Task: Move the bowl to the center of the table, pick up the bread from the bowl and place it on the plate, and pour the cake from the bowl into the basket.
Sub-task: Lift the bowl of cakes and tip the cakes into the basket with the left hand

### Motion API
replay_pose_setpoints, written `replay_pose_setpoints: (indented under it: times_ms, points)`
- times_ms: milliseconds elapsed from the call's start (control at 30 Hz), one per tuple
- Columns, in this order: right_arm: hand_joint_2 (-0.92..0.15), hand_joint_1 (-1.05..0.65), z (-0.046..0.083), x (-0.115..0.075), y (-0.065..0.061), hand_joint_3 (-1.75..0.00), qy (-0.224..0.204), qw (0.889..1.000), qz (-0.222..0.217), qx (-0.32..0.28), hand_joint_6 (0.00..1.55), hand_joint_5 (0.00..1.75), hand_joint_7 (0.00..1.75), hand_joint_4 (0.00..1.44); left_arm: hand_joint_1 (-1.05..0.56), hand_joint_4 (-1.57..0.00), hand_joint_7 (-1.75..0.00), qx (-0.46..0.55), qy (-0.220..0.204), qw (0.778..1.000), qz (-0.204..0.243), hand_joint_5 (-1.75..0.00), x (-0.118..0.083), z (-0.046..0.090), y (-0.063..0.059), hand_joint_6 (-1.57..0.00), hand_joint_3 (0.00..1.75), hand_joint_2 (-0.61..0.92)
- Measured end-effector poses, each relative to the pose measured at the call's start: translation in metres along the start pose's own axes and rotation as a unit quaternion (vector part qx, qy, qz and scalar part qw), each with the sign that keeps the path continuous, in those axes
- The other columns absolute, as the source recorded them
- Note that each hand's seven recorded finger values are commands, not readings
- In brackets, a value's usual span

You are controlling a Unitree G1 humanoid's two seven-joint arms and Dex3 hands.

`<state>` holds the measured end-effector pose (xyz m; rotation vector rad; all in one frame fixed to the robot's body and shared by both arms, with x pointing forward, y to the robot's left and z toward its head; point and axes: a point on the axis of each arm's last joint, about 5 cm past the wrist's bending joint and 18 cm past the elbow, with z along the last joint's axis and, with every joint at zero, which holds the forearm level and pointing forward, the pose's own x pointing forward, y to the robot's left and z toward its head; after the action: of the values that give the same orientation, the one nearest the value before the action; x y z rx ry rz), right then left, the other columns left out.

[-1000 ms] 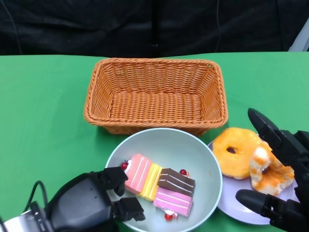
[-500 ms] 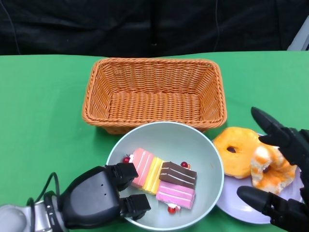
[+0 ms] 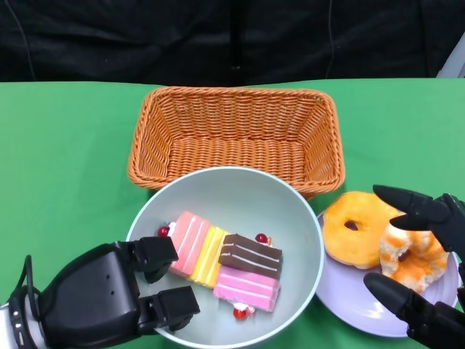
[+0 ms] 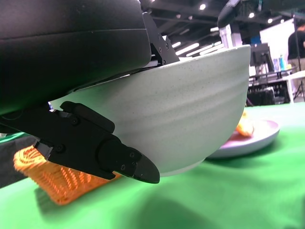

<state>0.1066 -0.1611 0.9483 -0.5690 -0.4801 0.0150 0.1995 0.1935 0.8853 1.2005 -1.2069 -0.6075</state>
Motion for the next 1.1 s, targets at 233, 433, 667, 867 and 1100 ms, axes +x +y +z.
replay_pose_setpoints:
  times_ms: [233,433,667,867,1100]
  points:
    - [-0.60,-0.13,-0.004,0.002,0.007,-0.81,-0.007,1.000,0.024,0.005,0.44,1.27,0.96,0.47,-0.16,-1.03,-1.75,-0.012,0.030,0.998,0.055,-1.75,0.010,-0.006,0.022,-0.77,0.04,0.89]
    - [-0.45,0.00,-0.008,0.005,0.010,-1.04,-0.015,0.998,0.054,0.027,0.59,1.24,0.89,0.56,-0.14,-1.04,-1.75,-0.050,0.065,0.993,0.085,-1.75,0.018,-0.011,0.029,-0.78,0.05,0.88]
    - [-0.26,0.28,-0.017,0.007,0.015,-1.40,-0.008,0.994,0.082,0.078,0.91,1.29,0.93,0.86,-0.17,-1.05,-1.75,-0.114,0.115,0.976,0.145,-1.75,0.034,-0.013,0.023,-0.82,1.60,0.19]
    - [-0.11,0.40,-0.021,0.006,0.019,-1.74,-0.020,0.990,0.094,0.107,1.04,1.64,1.25,1.04,-0.11,-1.05,-1.75,-0.211,0.170,0.948,0.169,-1.75,0.050,-0.012,0.020,-0.84,1.74,0.17]
    - [-0.09,0.38,-0.026,0.003,0.022,-1.75,-0.027,0.989,0.102,0.107,1.01,1.71,1.40,1.04,-0.06,-1.02,-1.75,-0.353,0.214,0.887,0.210,-1.75,0.077,-0.013,0.014,-0.83,1.73,0.21]
